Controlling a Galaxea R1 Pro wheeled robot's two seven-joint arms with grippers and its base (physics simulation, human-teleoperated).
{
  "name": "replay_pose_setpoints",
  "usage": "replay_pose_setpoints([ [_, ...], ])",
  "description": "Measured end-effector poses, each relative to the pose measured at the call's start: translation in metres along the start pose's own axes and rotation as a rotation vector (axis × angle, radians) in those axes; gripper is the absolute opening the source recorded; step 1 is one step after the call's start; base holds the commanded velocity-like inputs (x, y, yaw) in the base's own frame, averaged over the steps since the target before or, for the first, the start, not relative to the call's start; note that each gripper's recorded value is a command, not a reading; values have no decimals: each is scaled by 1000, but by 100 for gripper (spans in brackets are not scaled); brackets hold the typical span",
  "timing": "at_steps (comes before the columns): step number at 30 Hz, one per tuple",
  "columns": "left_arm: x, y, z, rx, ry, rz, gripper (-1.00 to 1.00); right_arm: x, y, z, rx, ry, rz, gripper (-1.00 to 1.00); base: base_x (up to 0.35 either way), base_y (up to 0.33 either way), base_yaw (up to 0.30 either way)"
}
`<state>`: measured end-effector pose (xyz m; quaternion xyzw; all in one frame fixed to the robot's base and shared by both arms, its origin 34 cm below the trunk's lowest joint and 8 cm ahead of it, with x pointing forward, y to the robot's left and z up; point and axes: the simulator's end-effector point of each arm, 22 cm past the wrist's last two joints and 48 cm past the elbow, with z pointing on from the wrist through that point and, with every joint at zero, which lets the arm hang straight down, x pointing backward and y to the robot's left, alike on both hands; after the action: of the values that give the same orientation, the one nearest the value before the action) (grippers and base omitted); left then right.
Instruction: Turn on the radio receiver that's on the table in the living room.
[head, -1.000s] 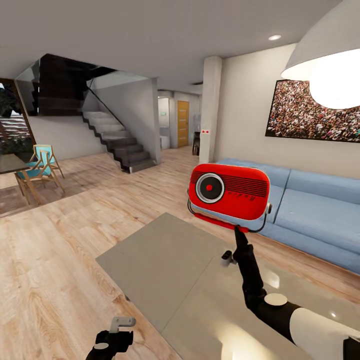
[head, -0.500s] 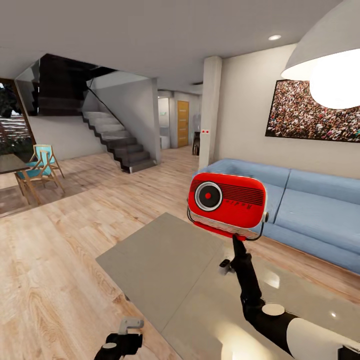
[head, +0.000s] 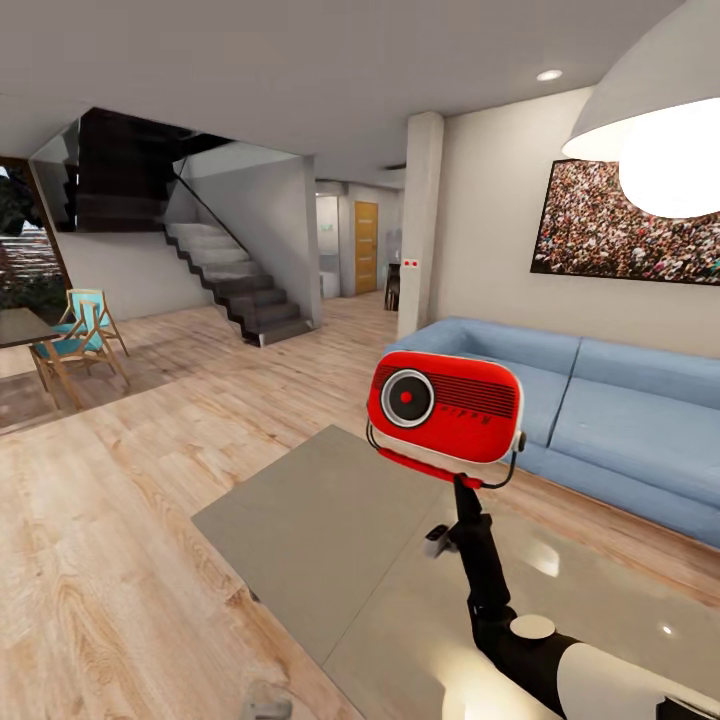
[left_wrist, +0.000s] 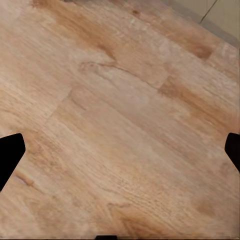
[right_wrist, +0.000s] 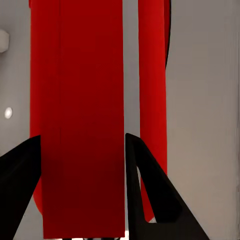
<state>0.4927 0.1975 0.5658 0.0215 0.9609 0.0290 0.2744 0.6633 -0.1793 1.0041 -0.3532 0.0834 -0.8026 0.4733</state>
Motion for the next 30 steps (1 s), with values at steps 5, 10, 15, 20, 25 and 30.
replay_pose_setpoints([
  [5,29,-2,-2,3,28,2,100,-1,-1,0,8,-7,-33,-100,0,0,0],
  [10,52,-3,-6,5,44,1,100,-3,-2,-1,16,-18,-70,-100,0,0,0],
  [15,96,-6,-15,9,97,3,100,-9,-10,-1,60,-52,-87,-100,0,0,0],
  [20,98,0,-15,0,98,-1,100,-11,-12,-4,82,-75,-91,-100,0,0,0],
  [25,38,3,-14,-6,-16,-8,-100,-8,-9,-5,84,-83,-98,-100,0,0,0],
  [30,-95,7,-39,-10,-232,-52,-100,-6,-7,-6,83,-84,-101,-100,0,0,0],
])
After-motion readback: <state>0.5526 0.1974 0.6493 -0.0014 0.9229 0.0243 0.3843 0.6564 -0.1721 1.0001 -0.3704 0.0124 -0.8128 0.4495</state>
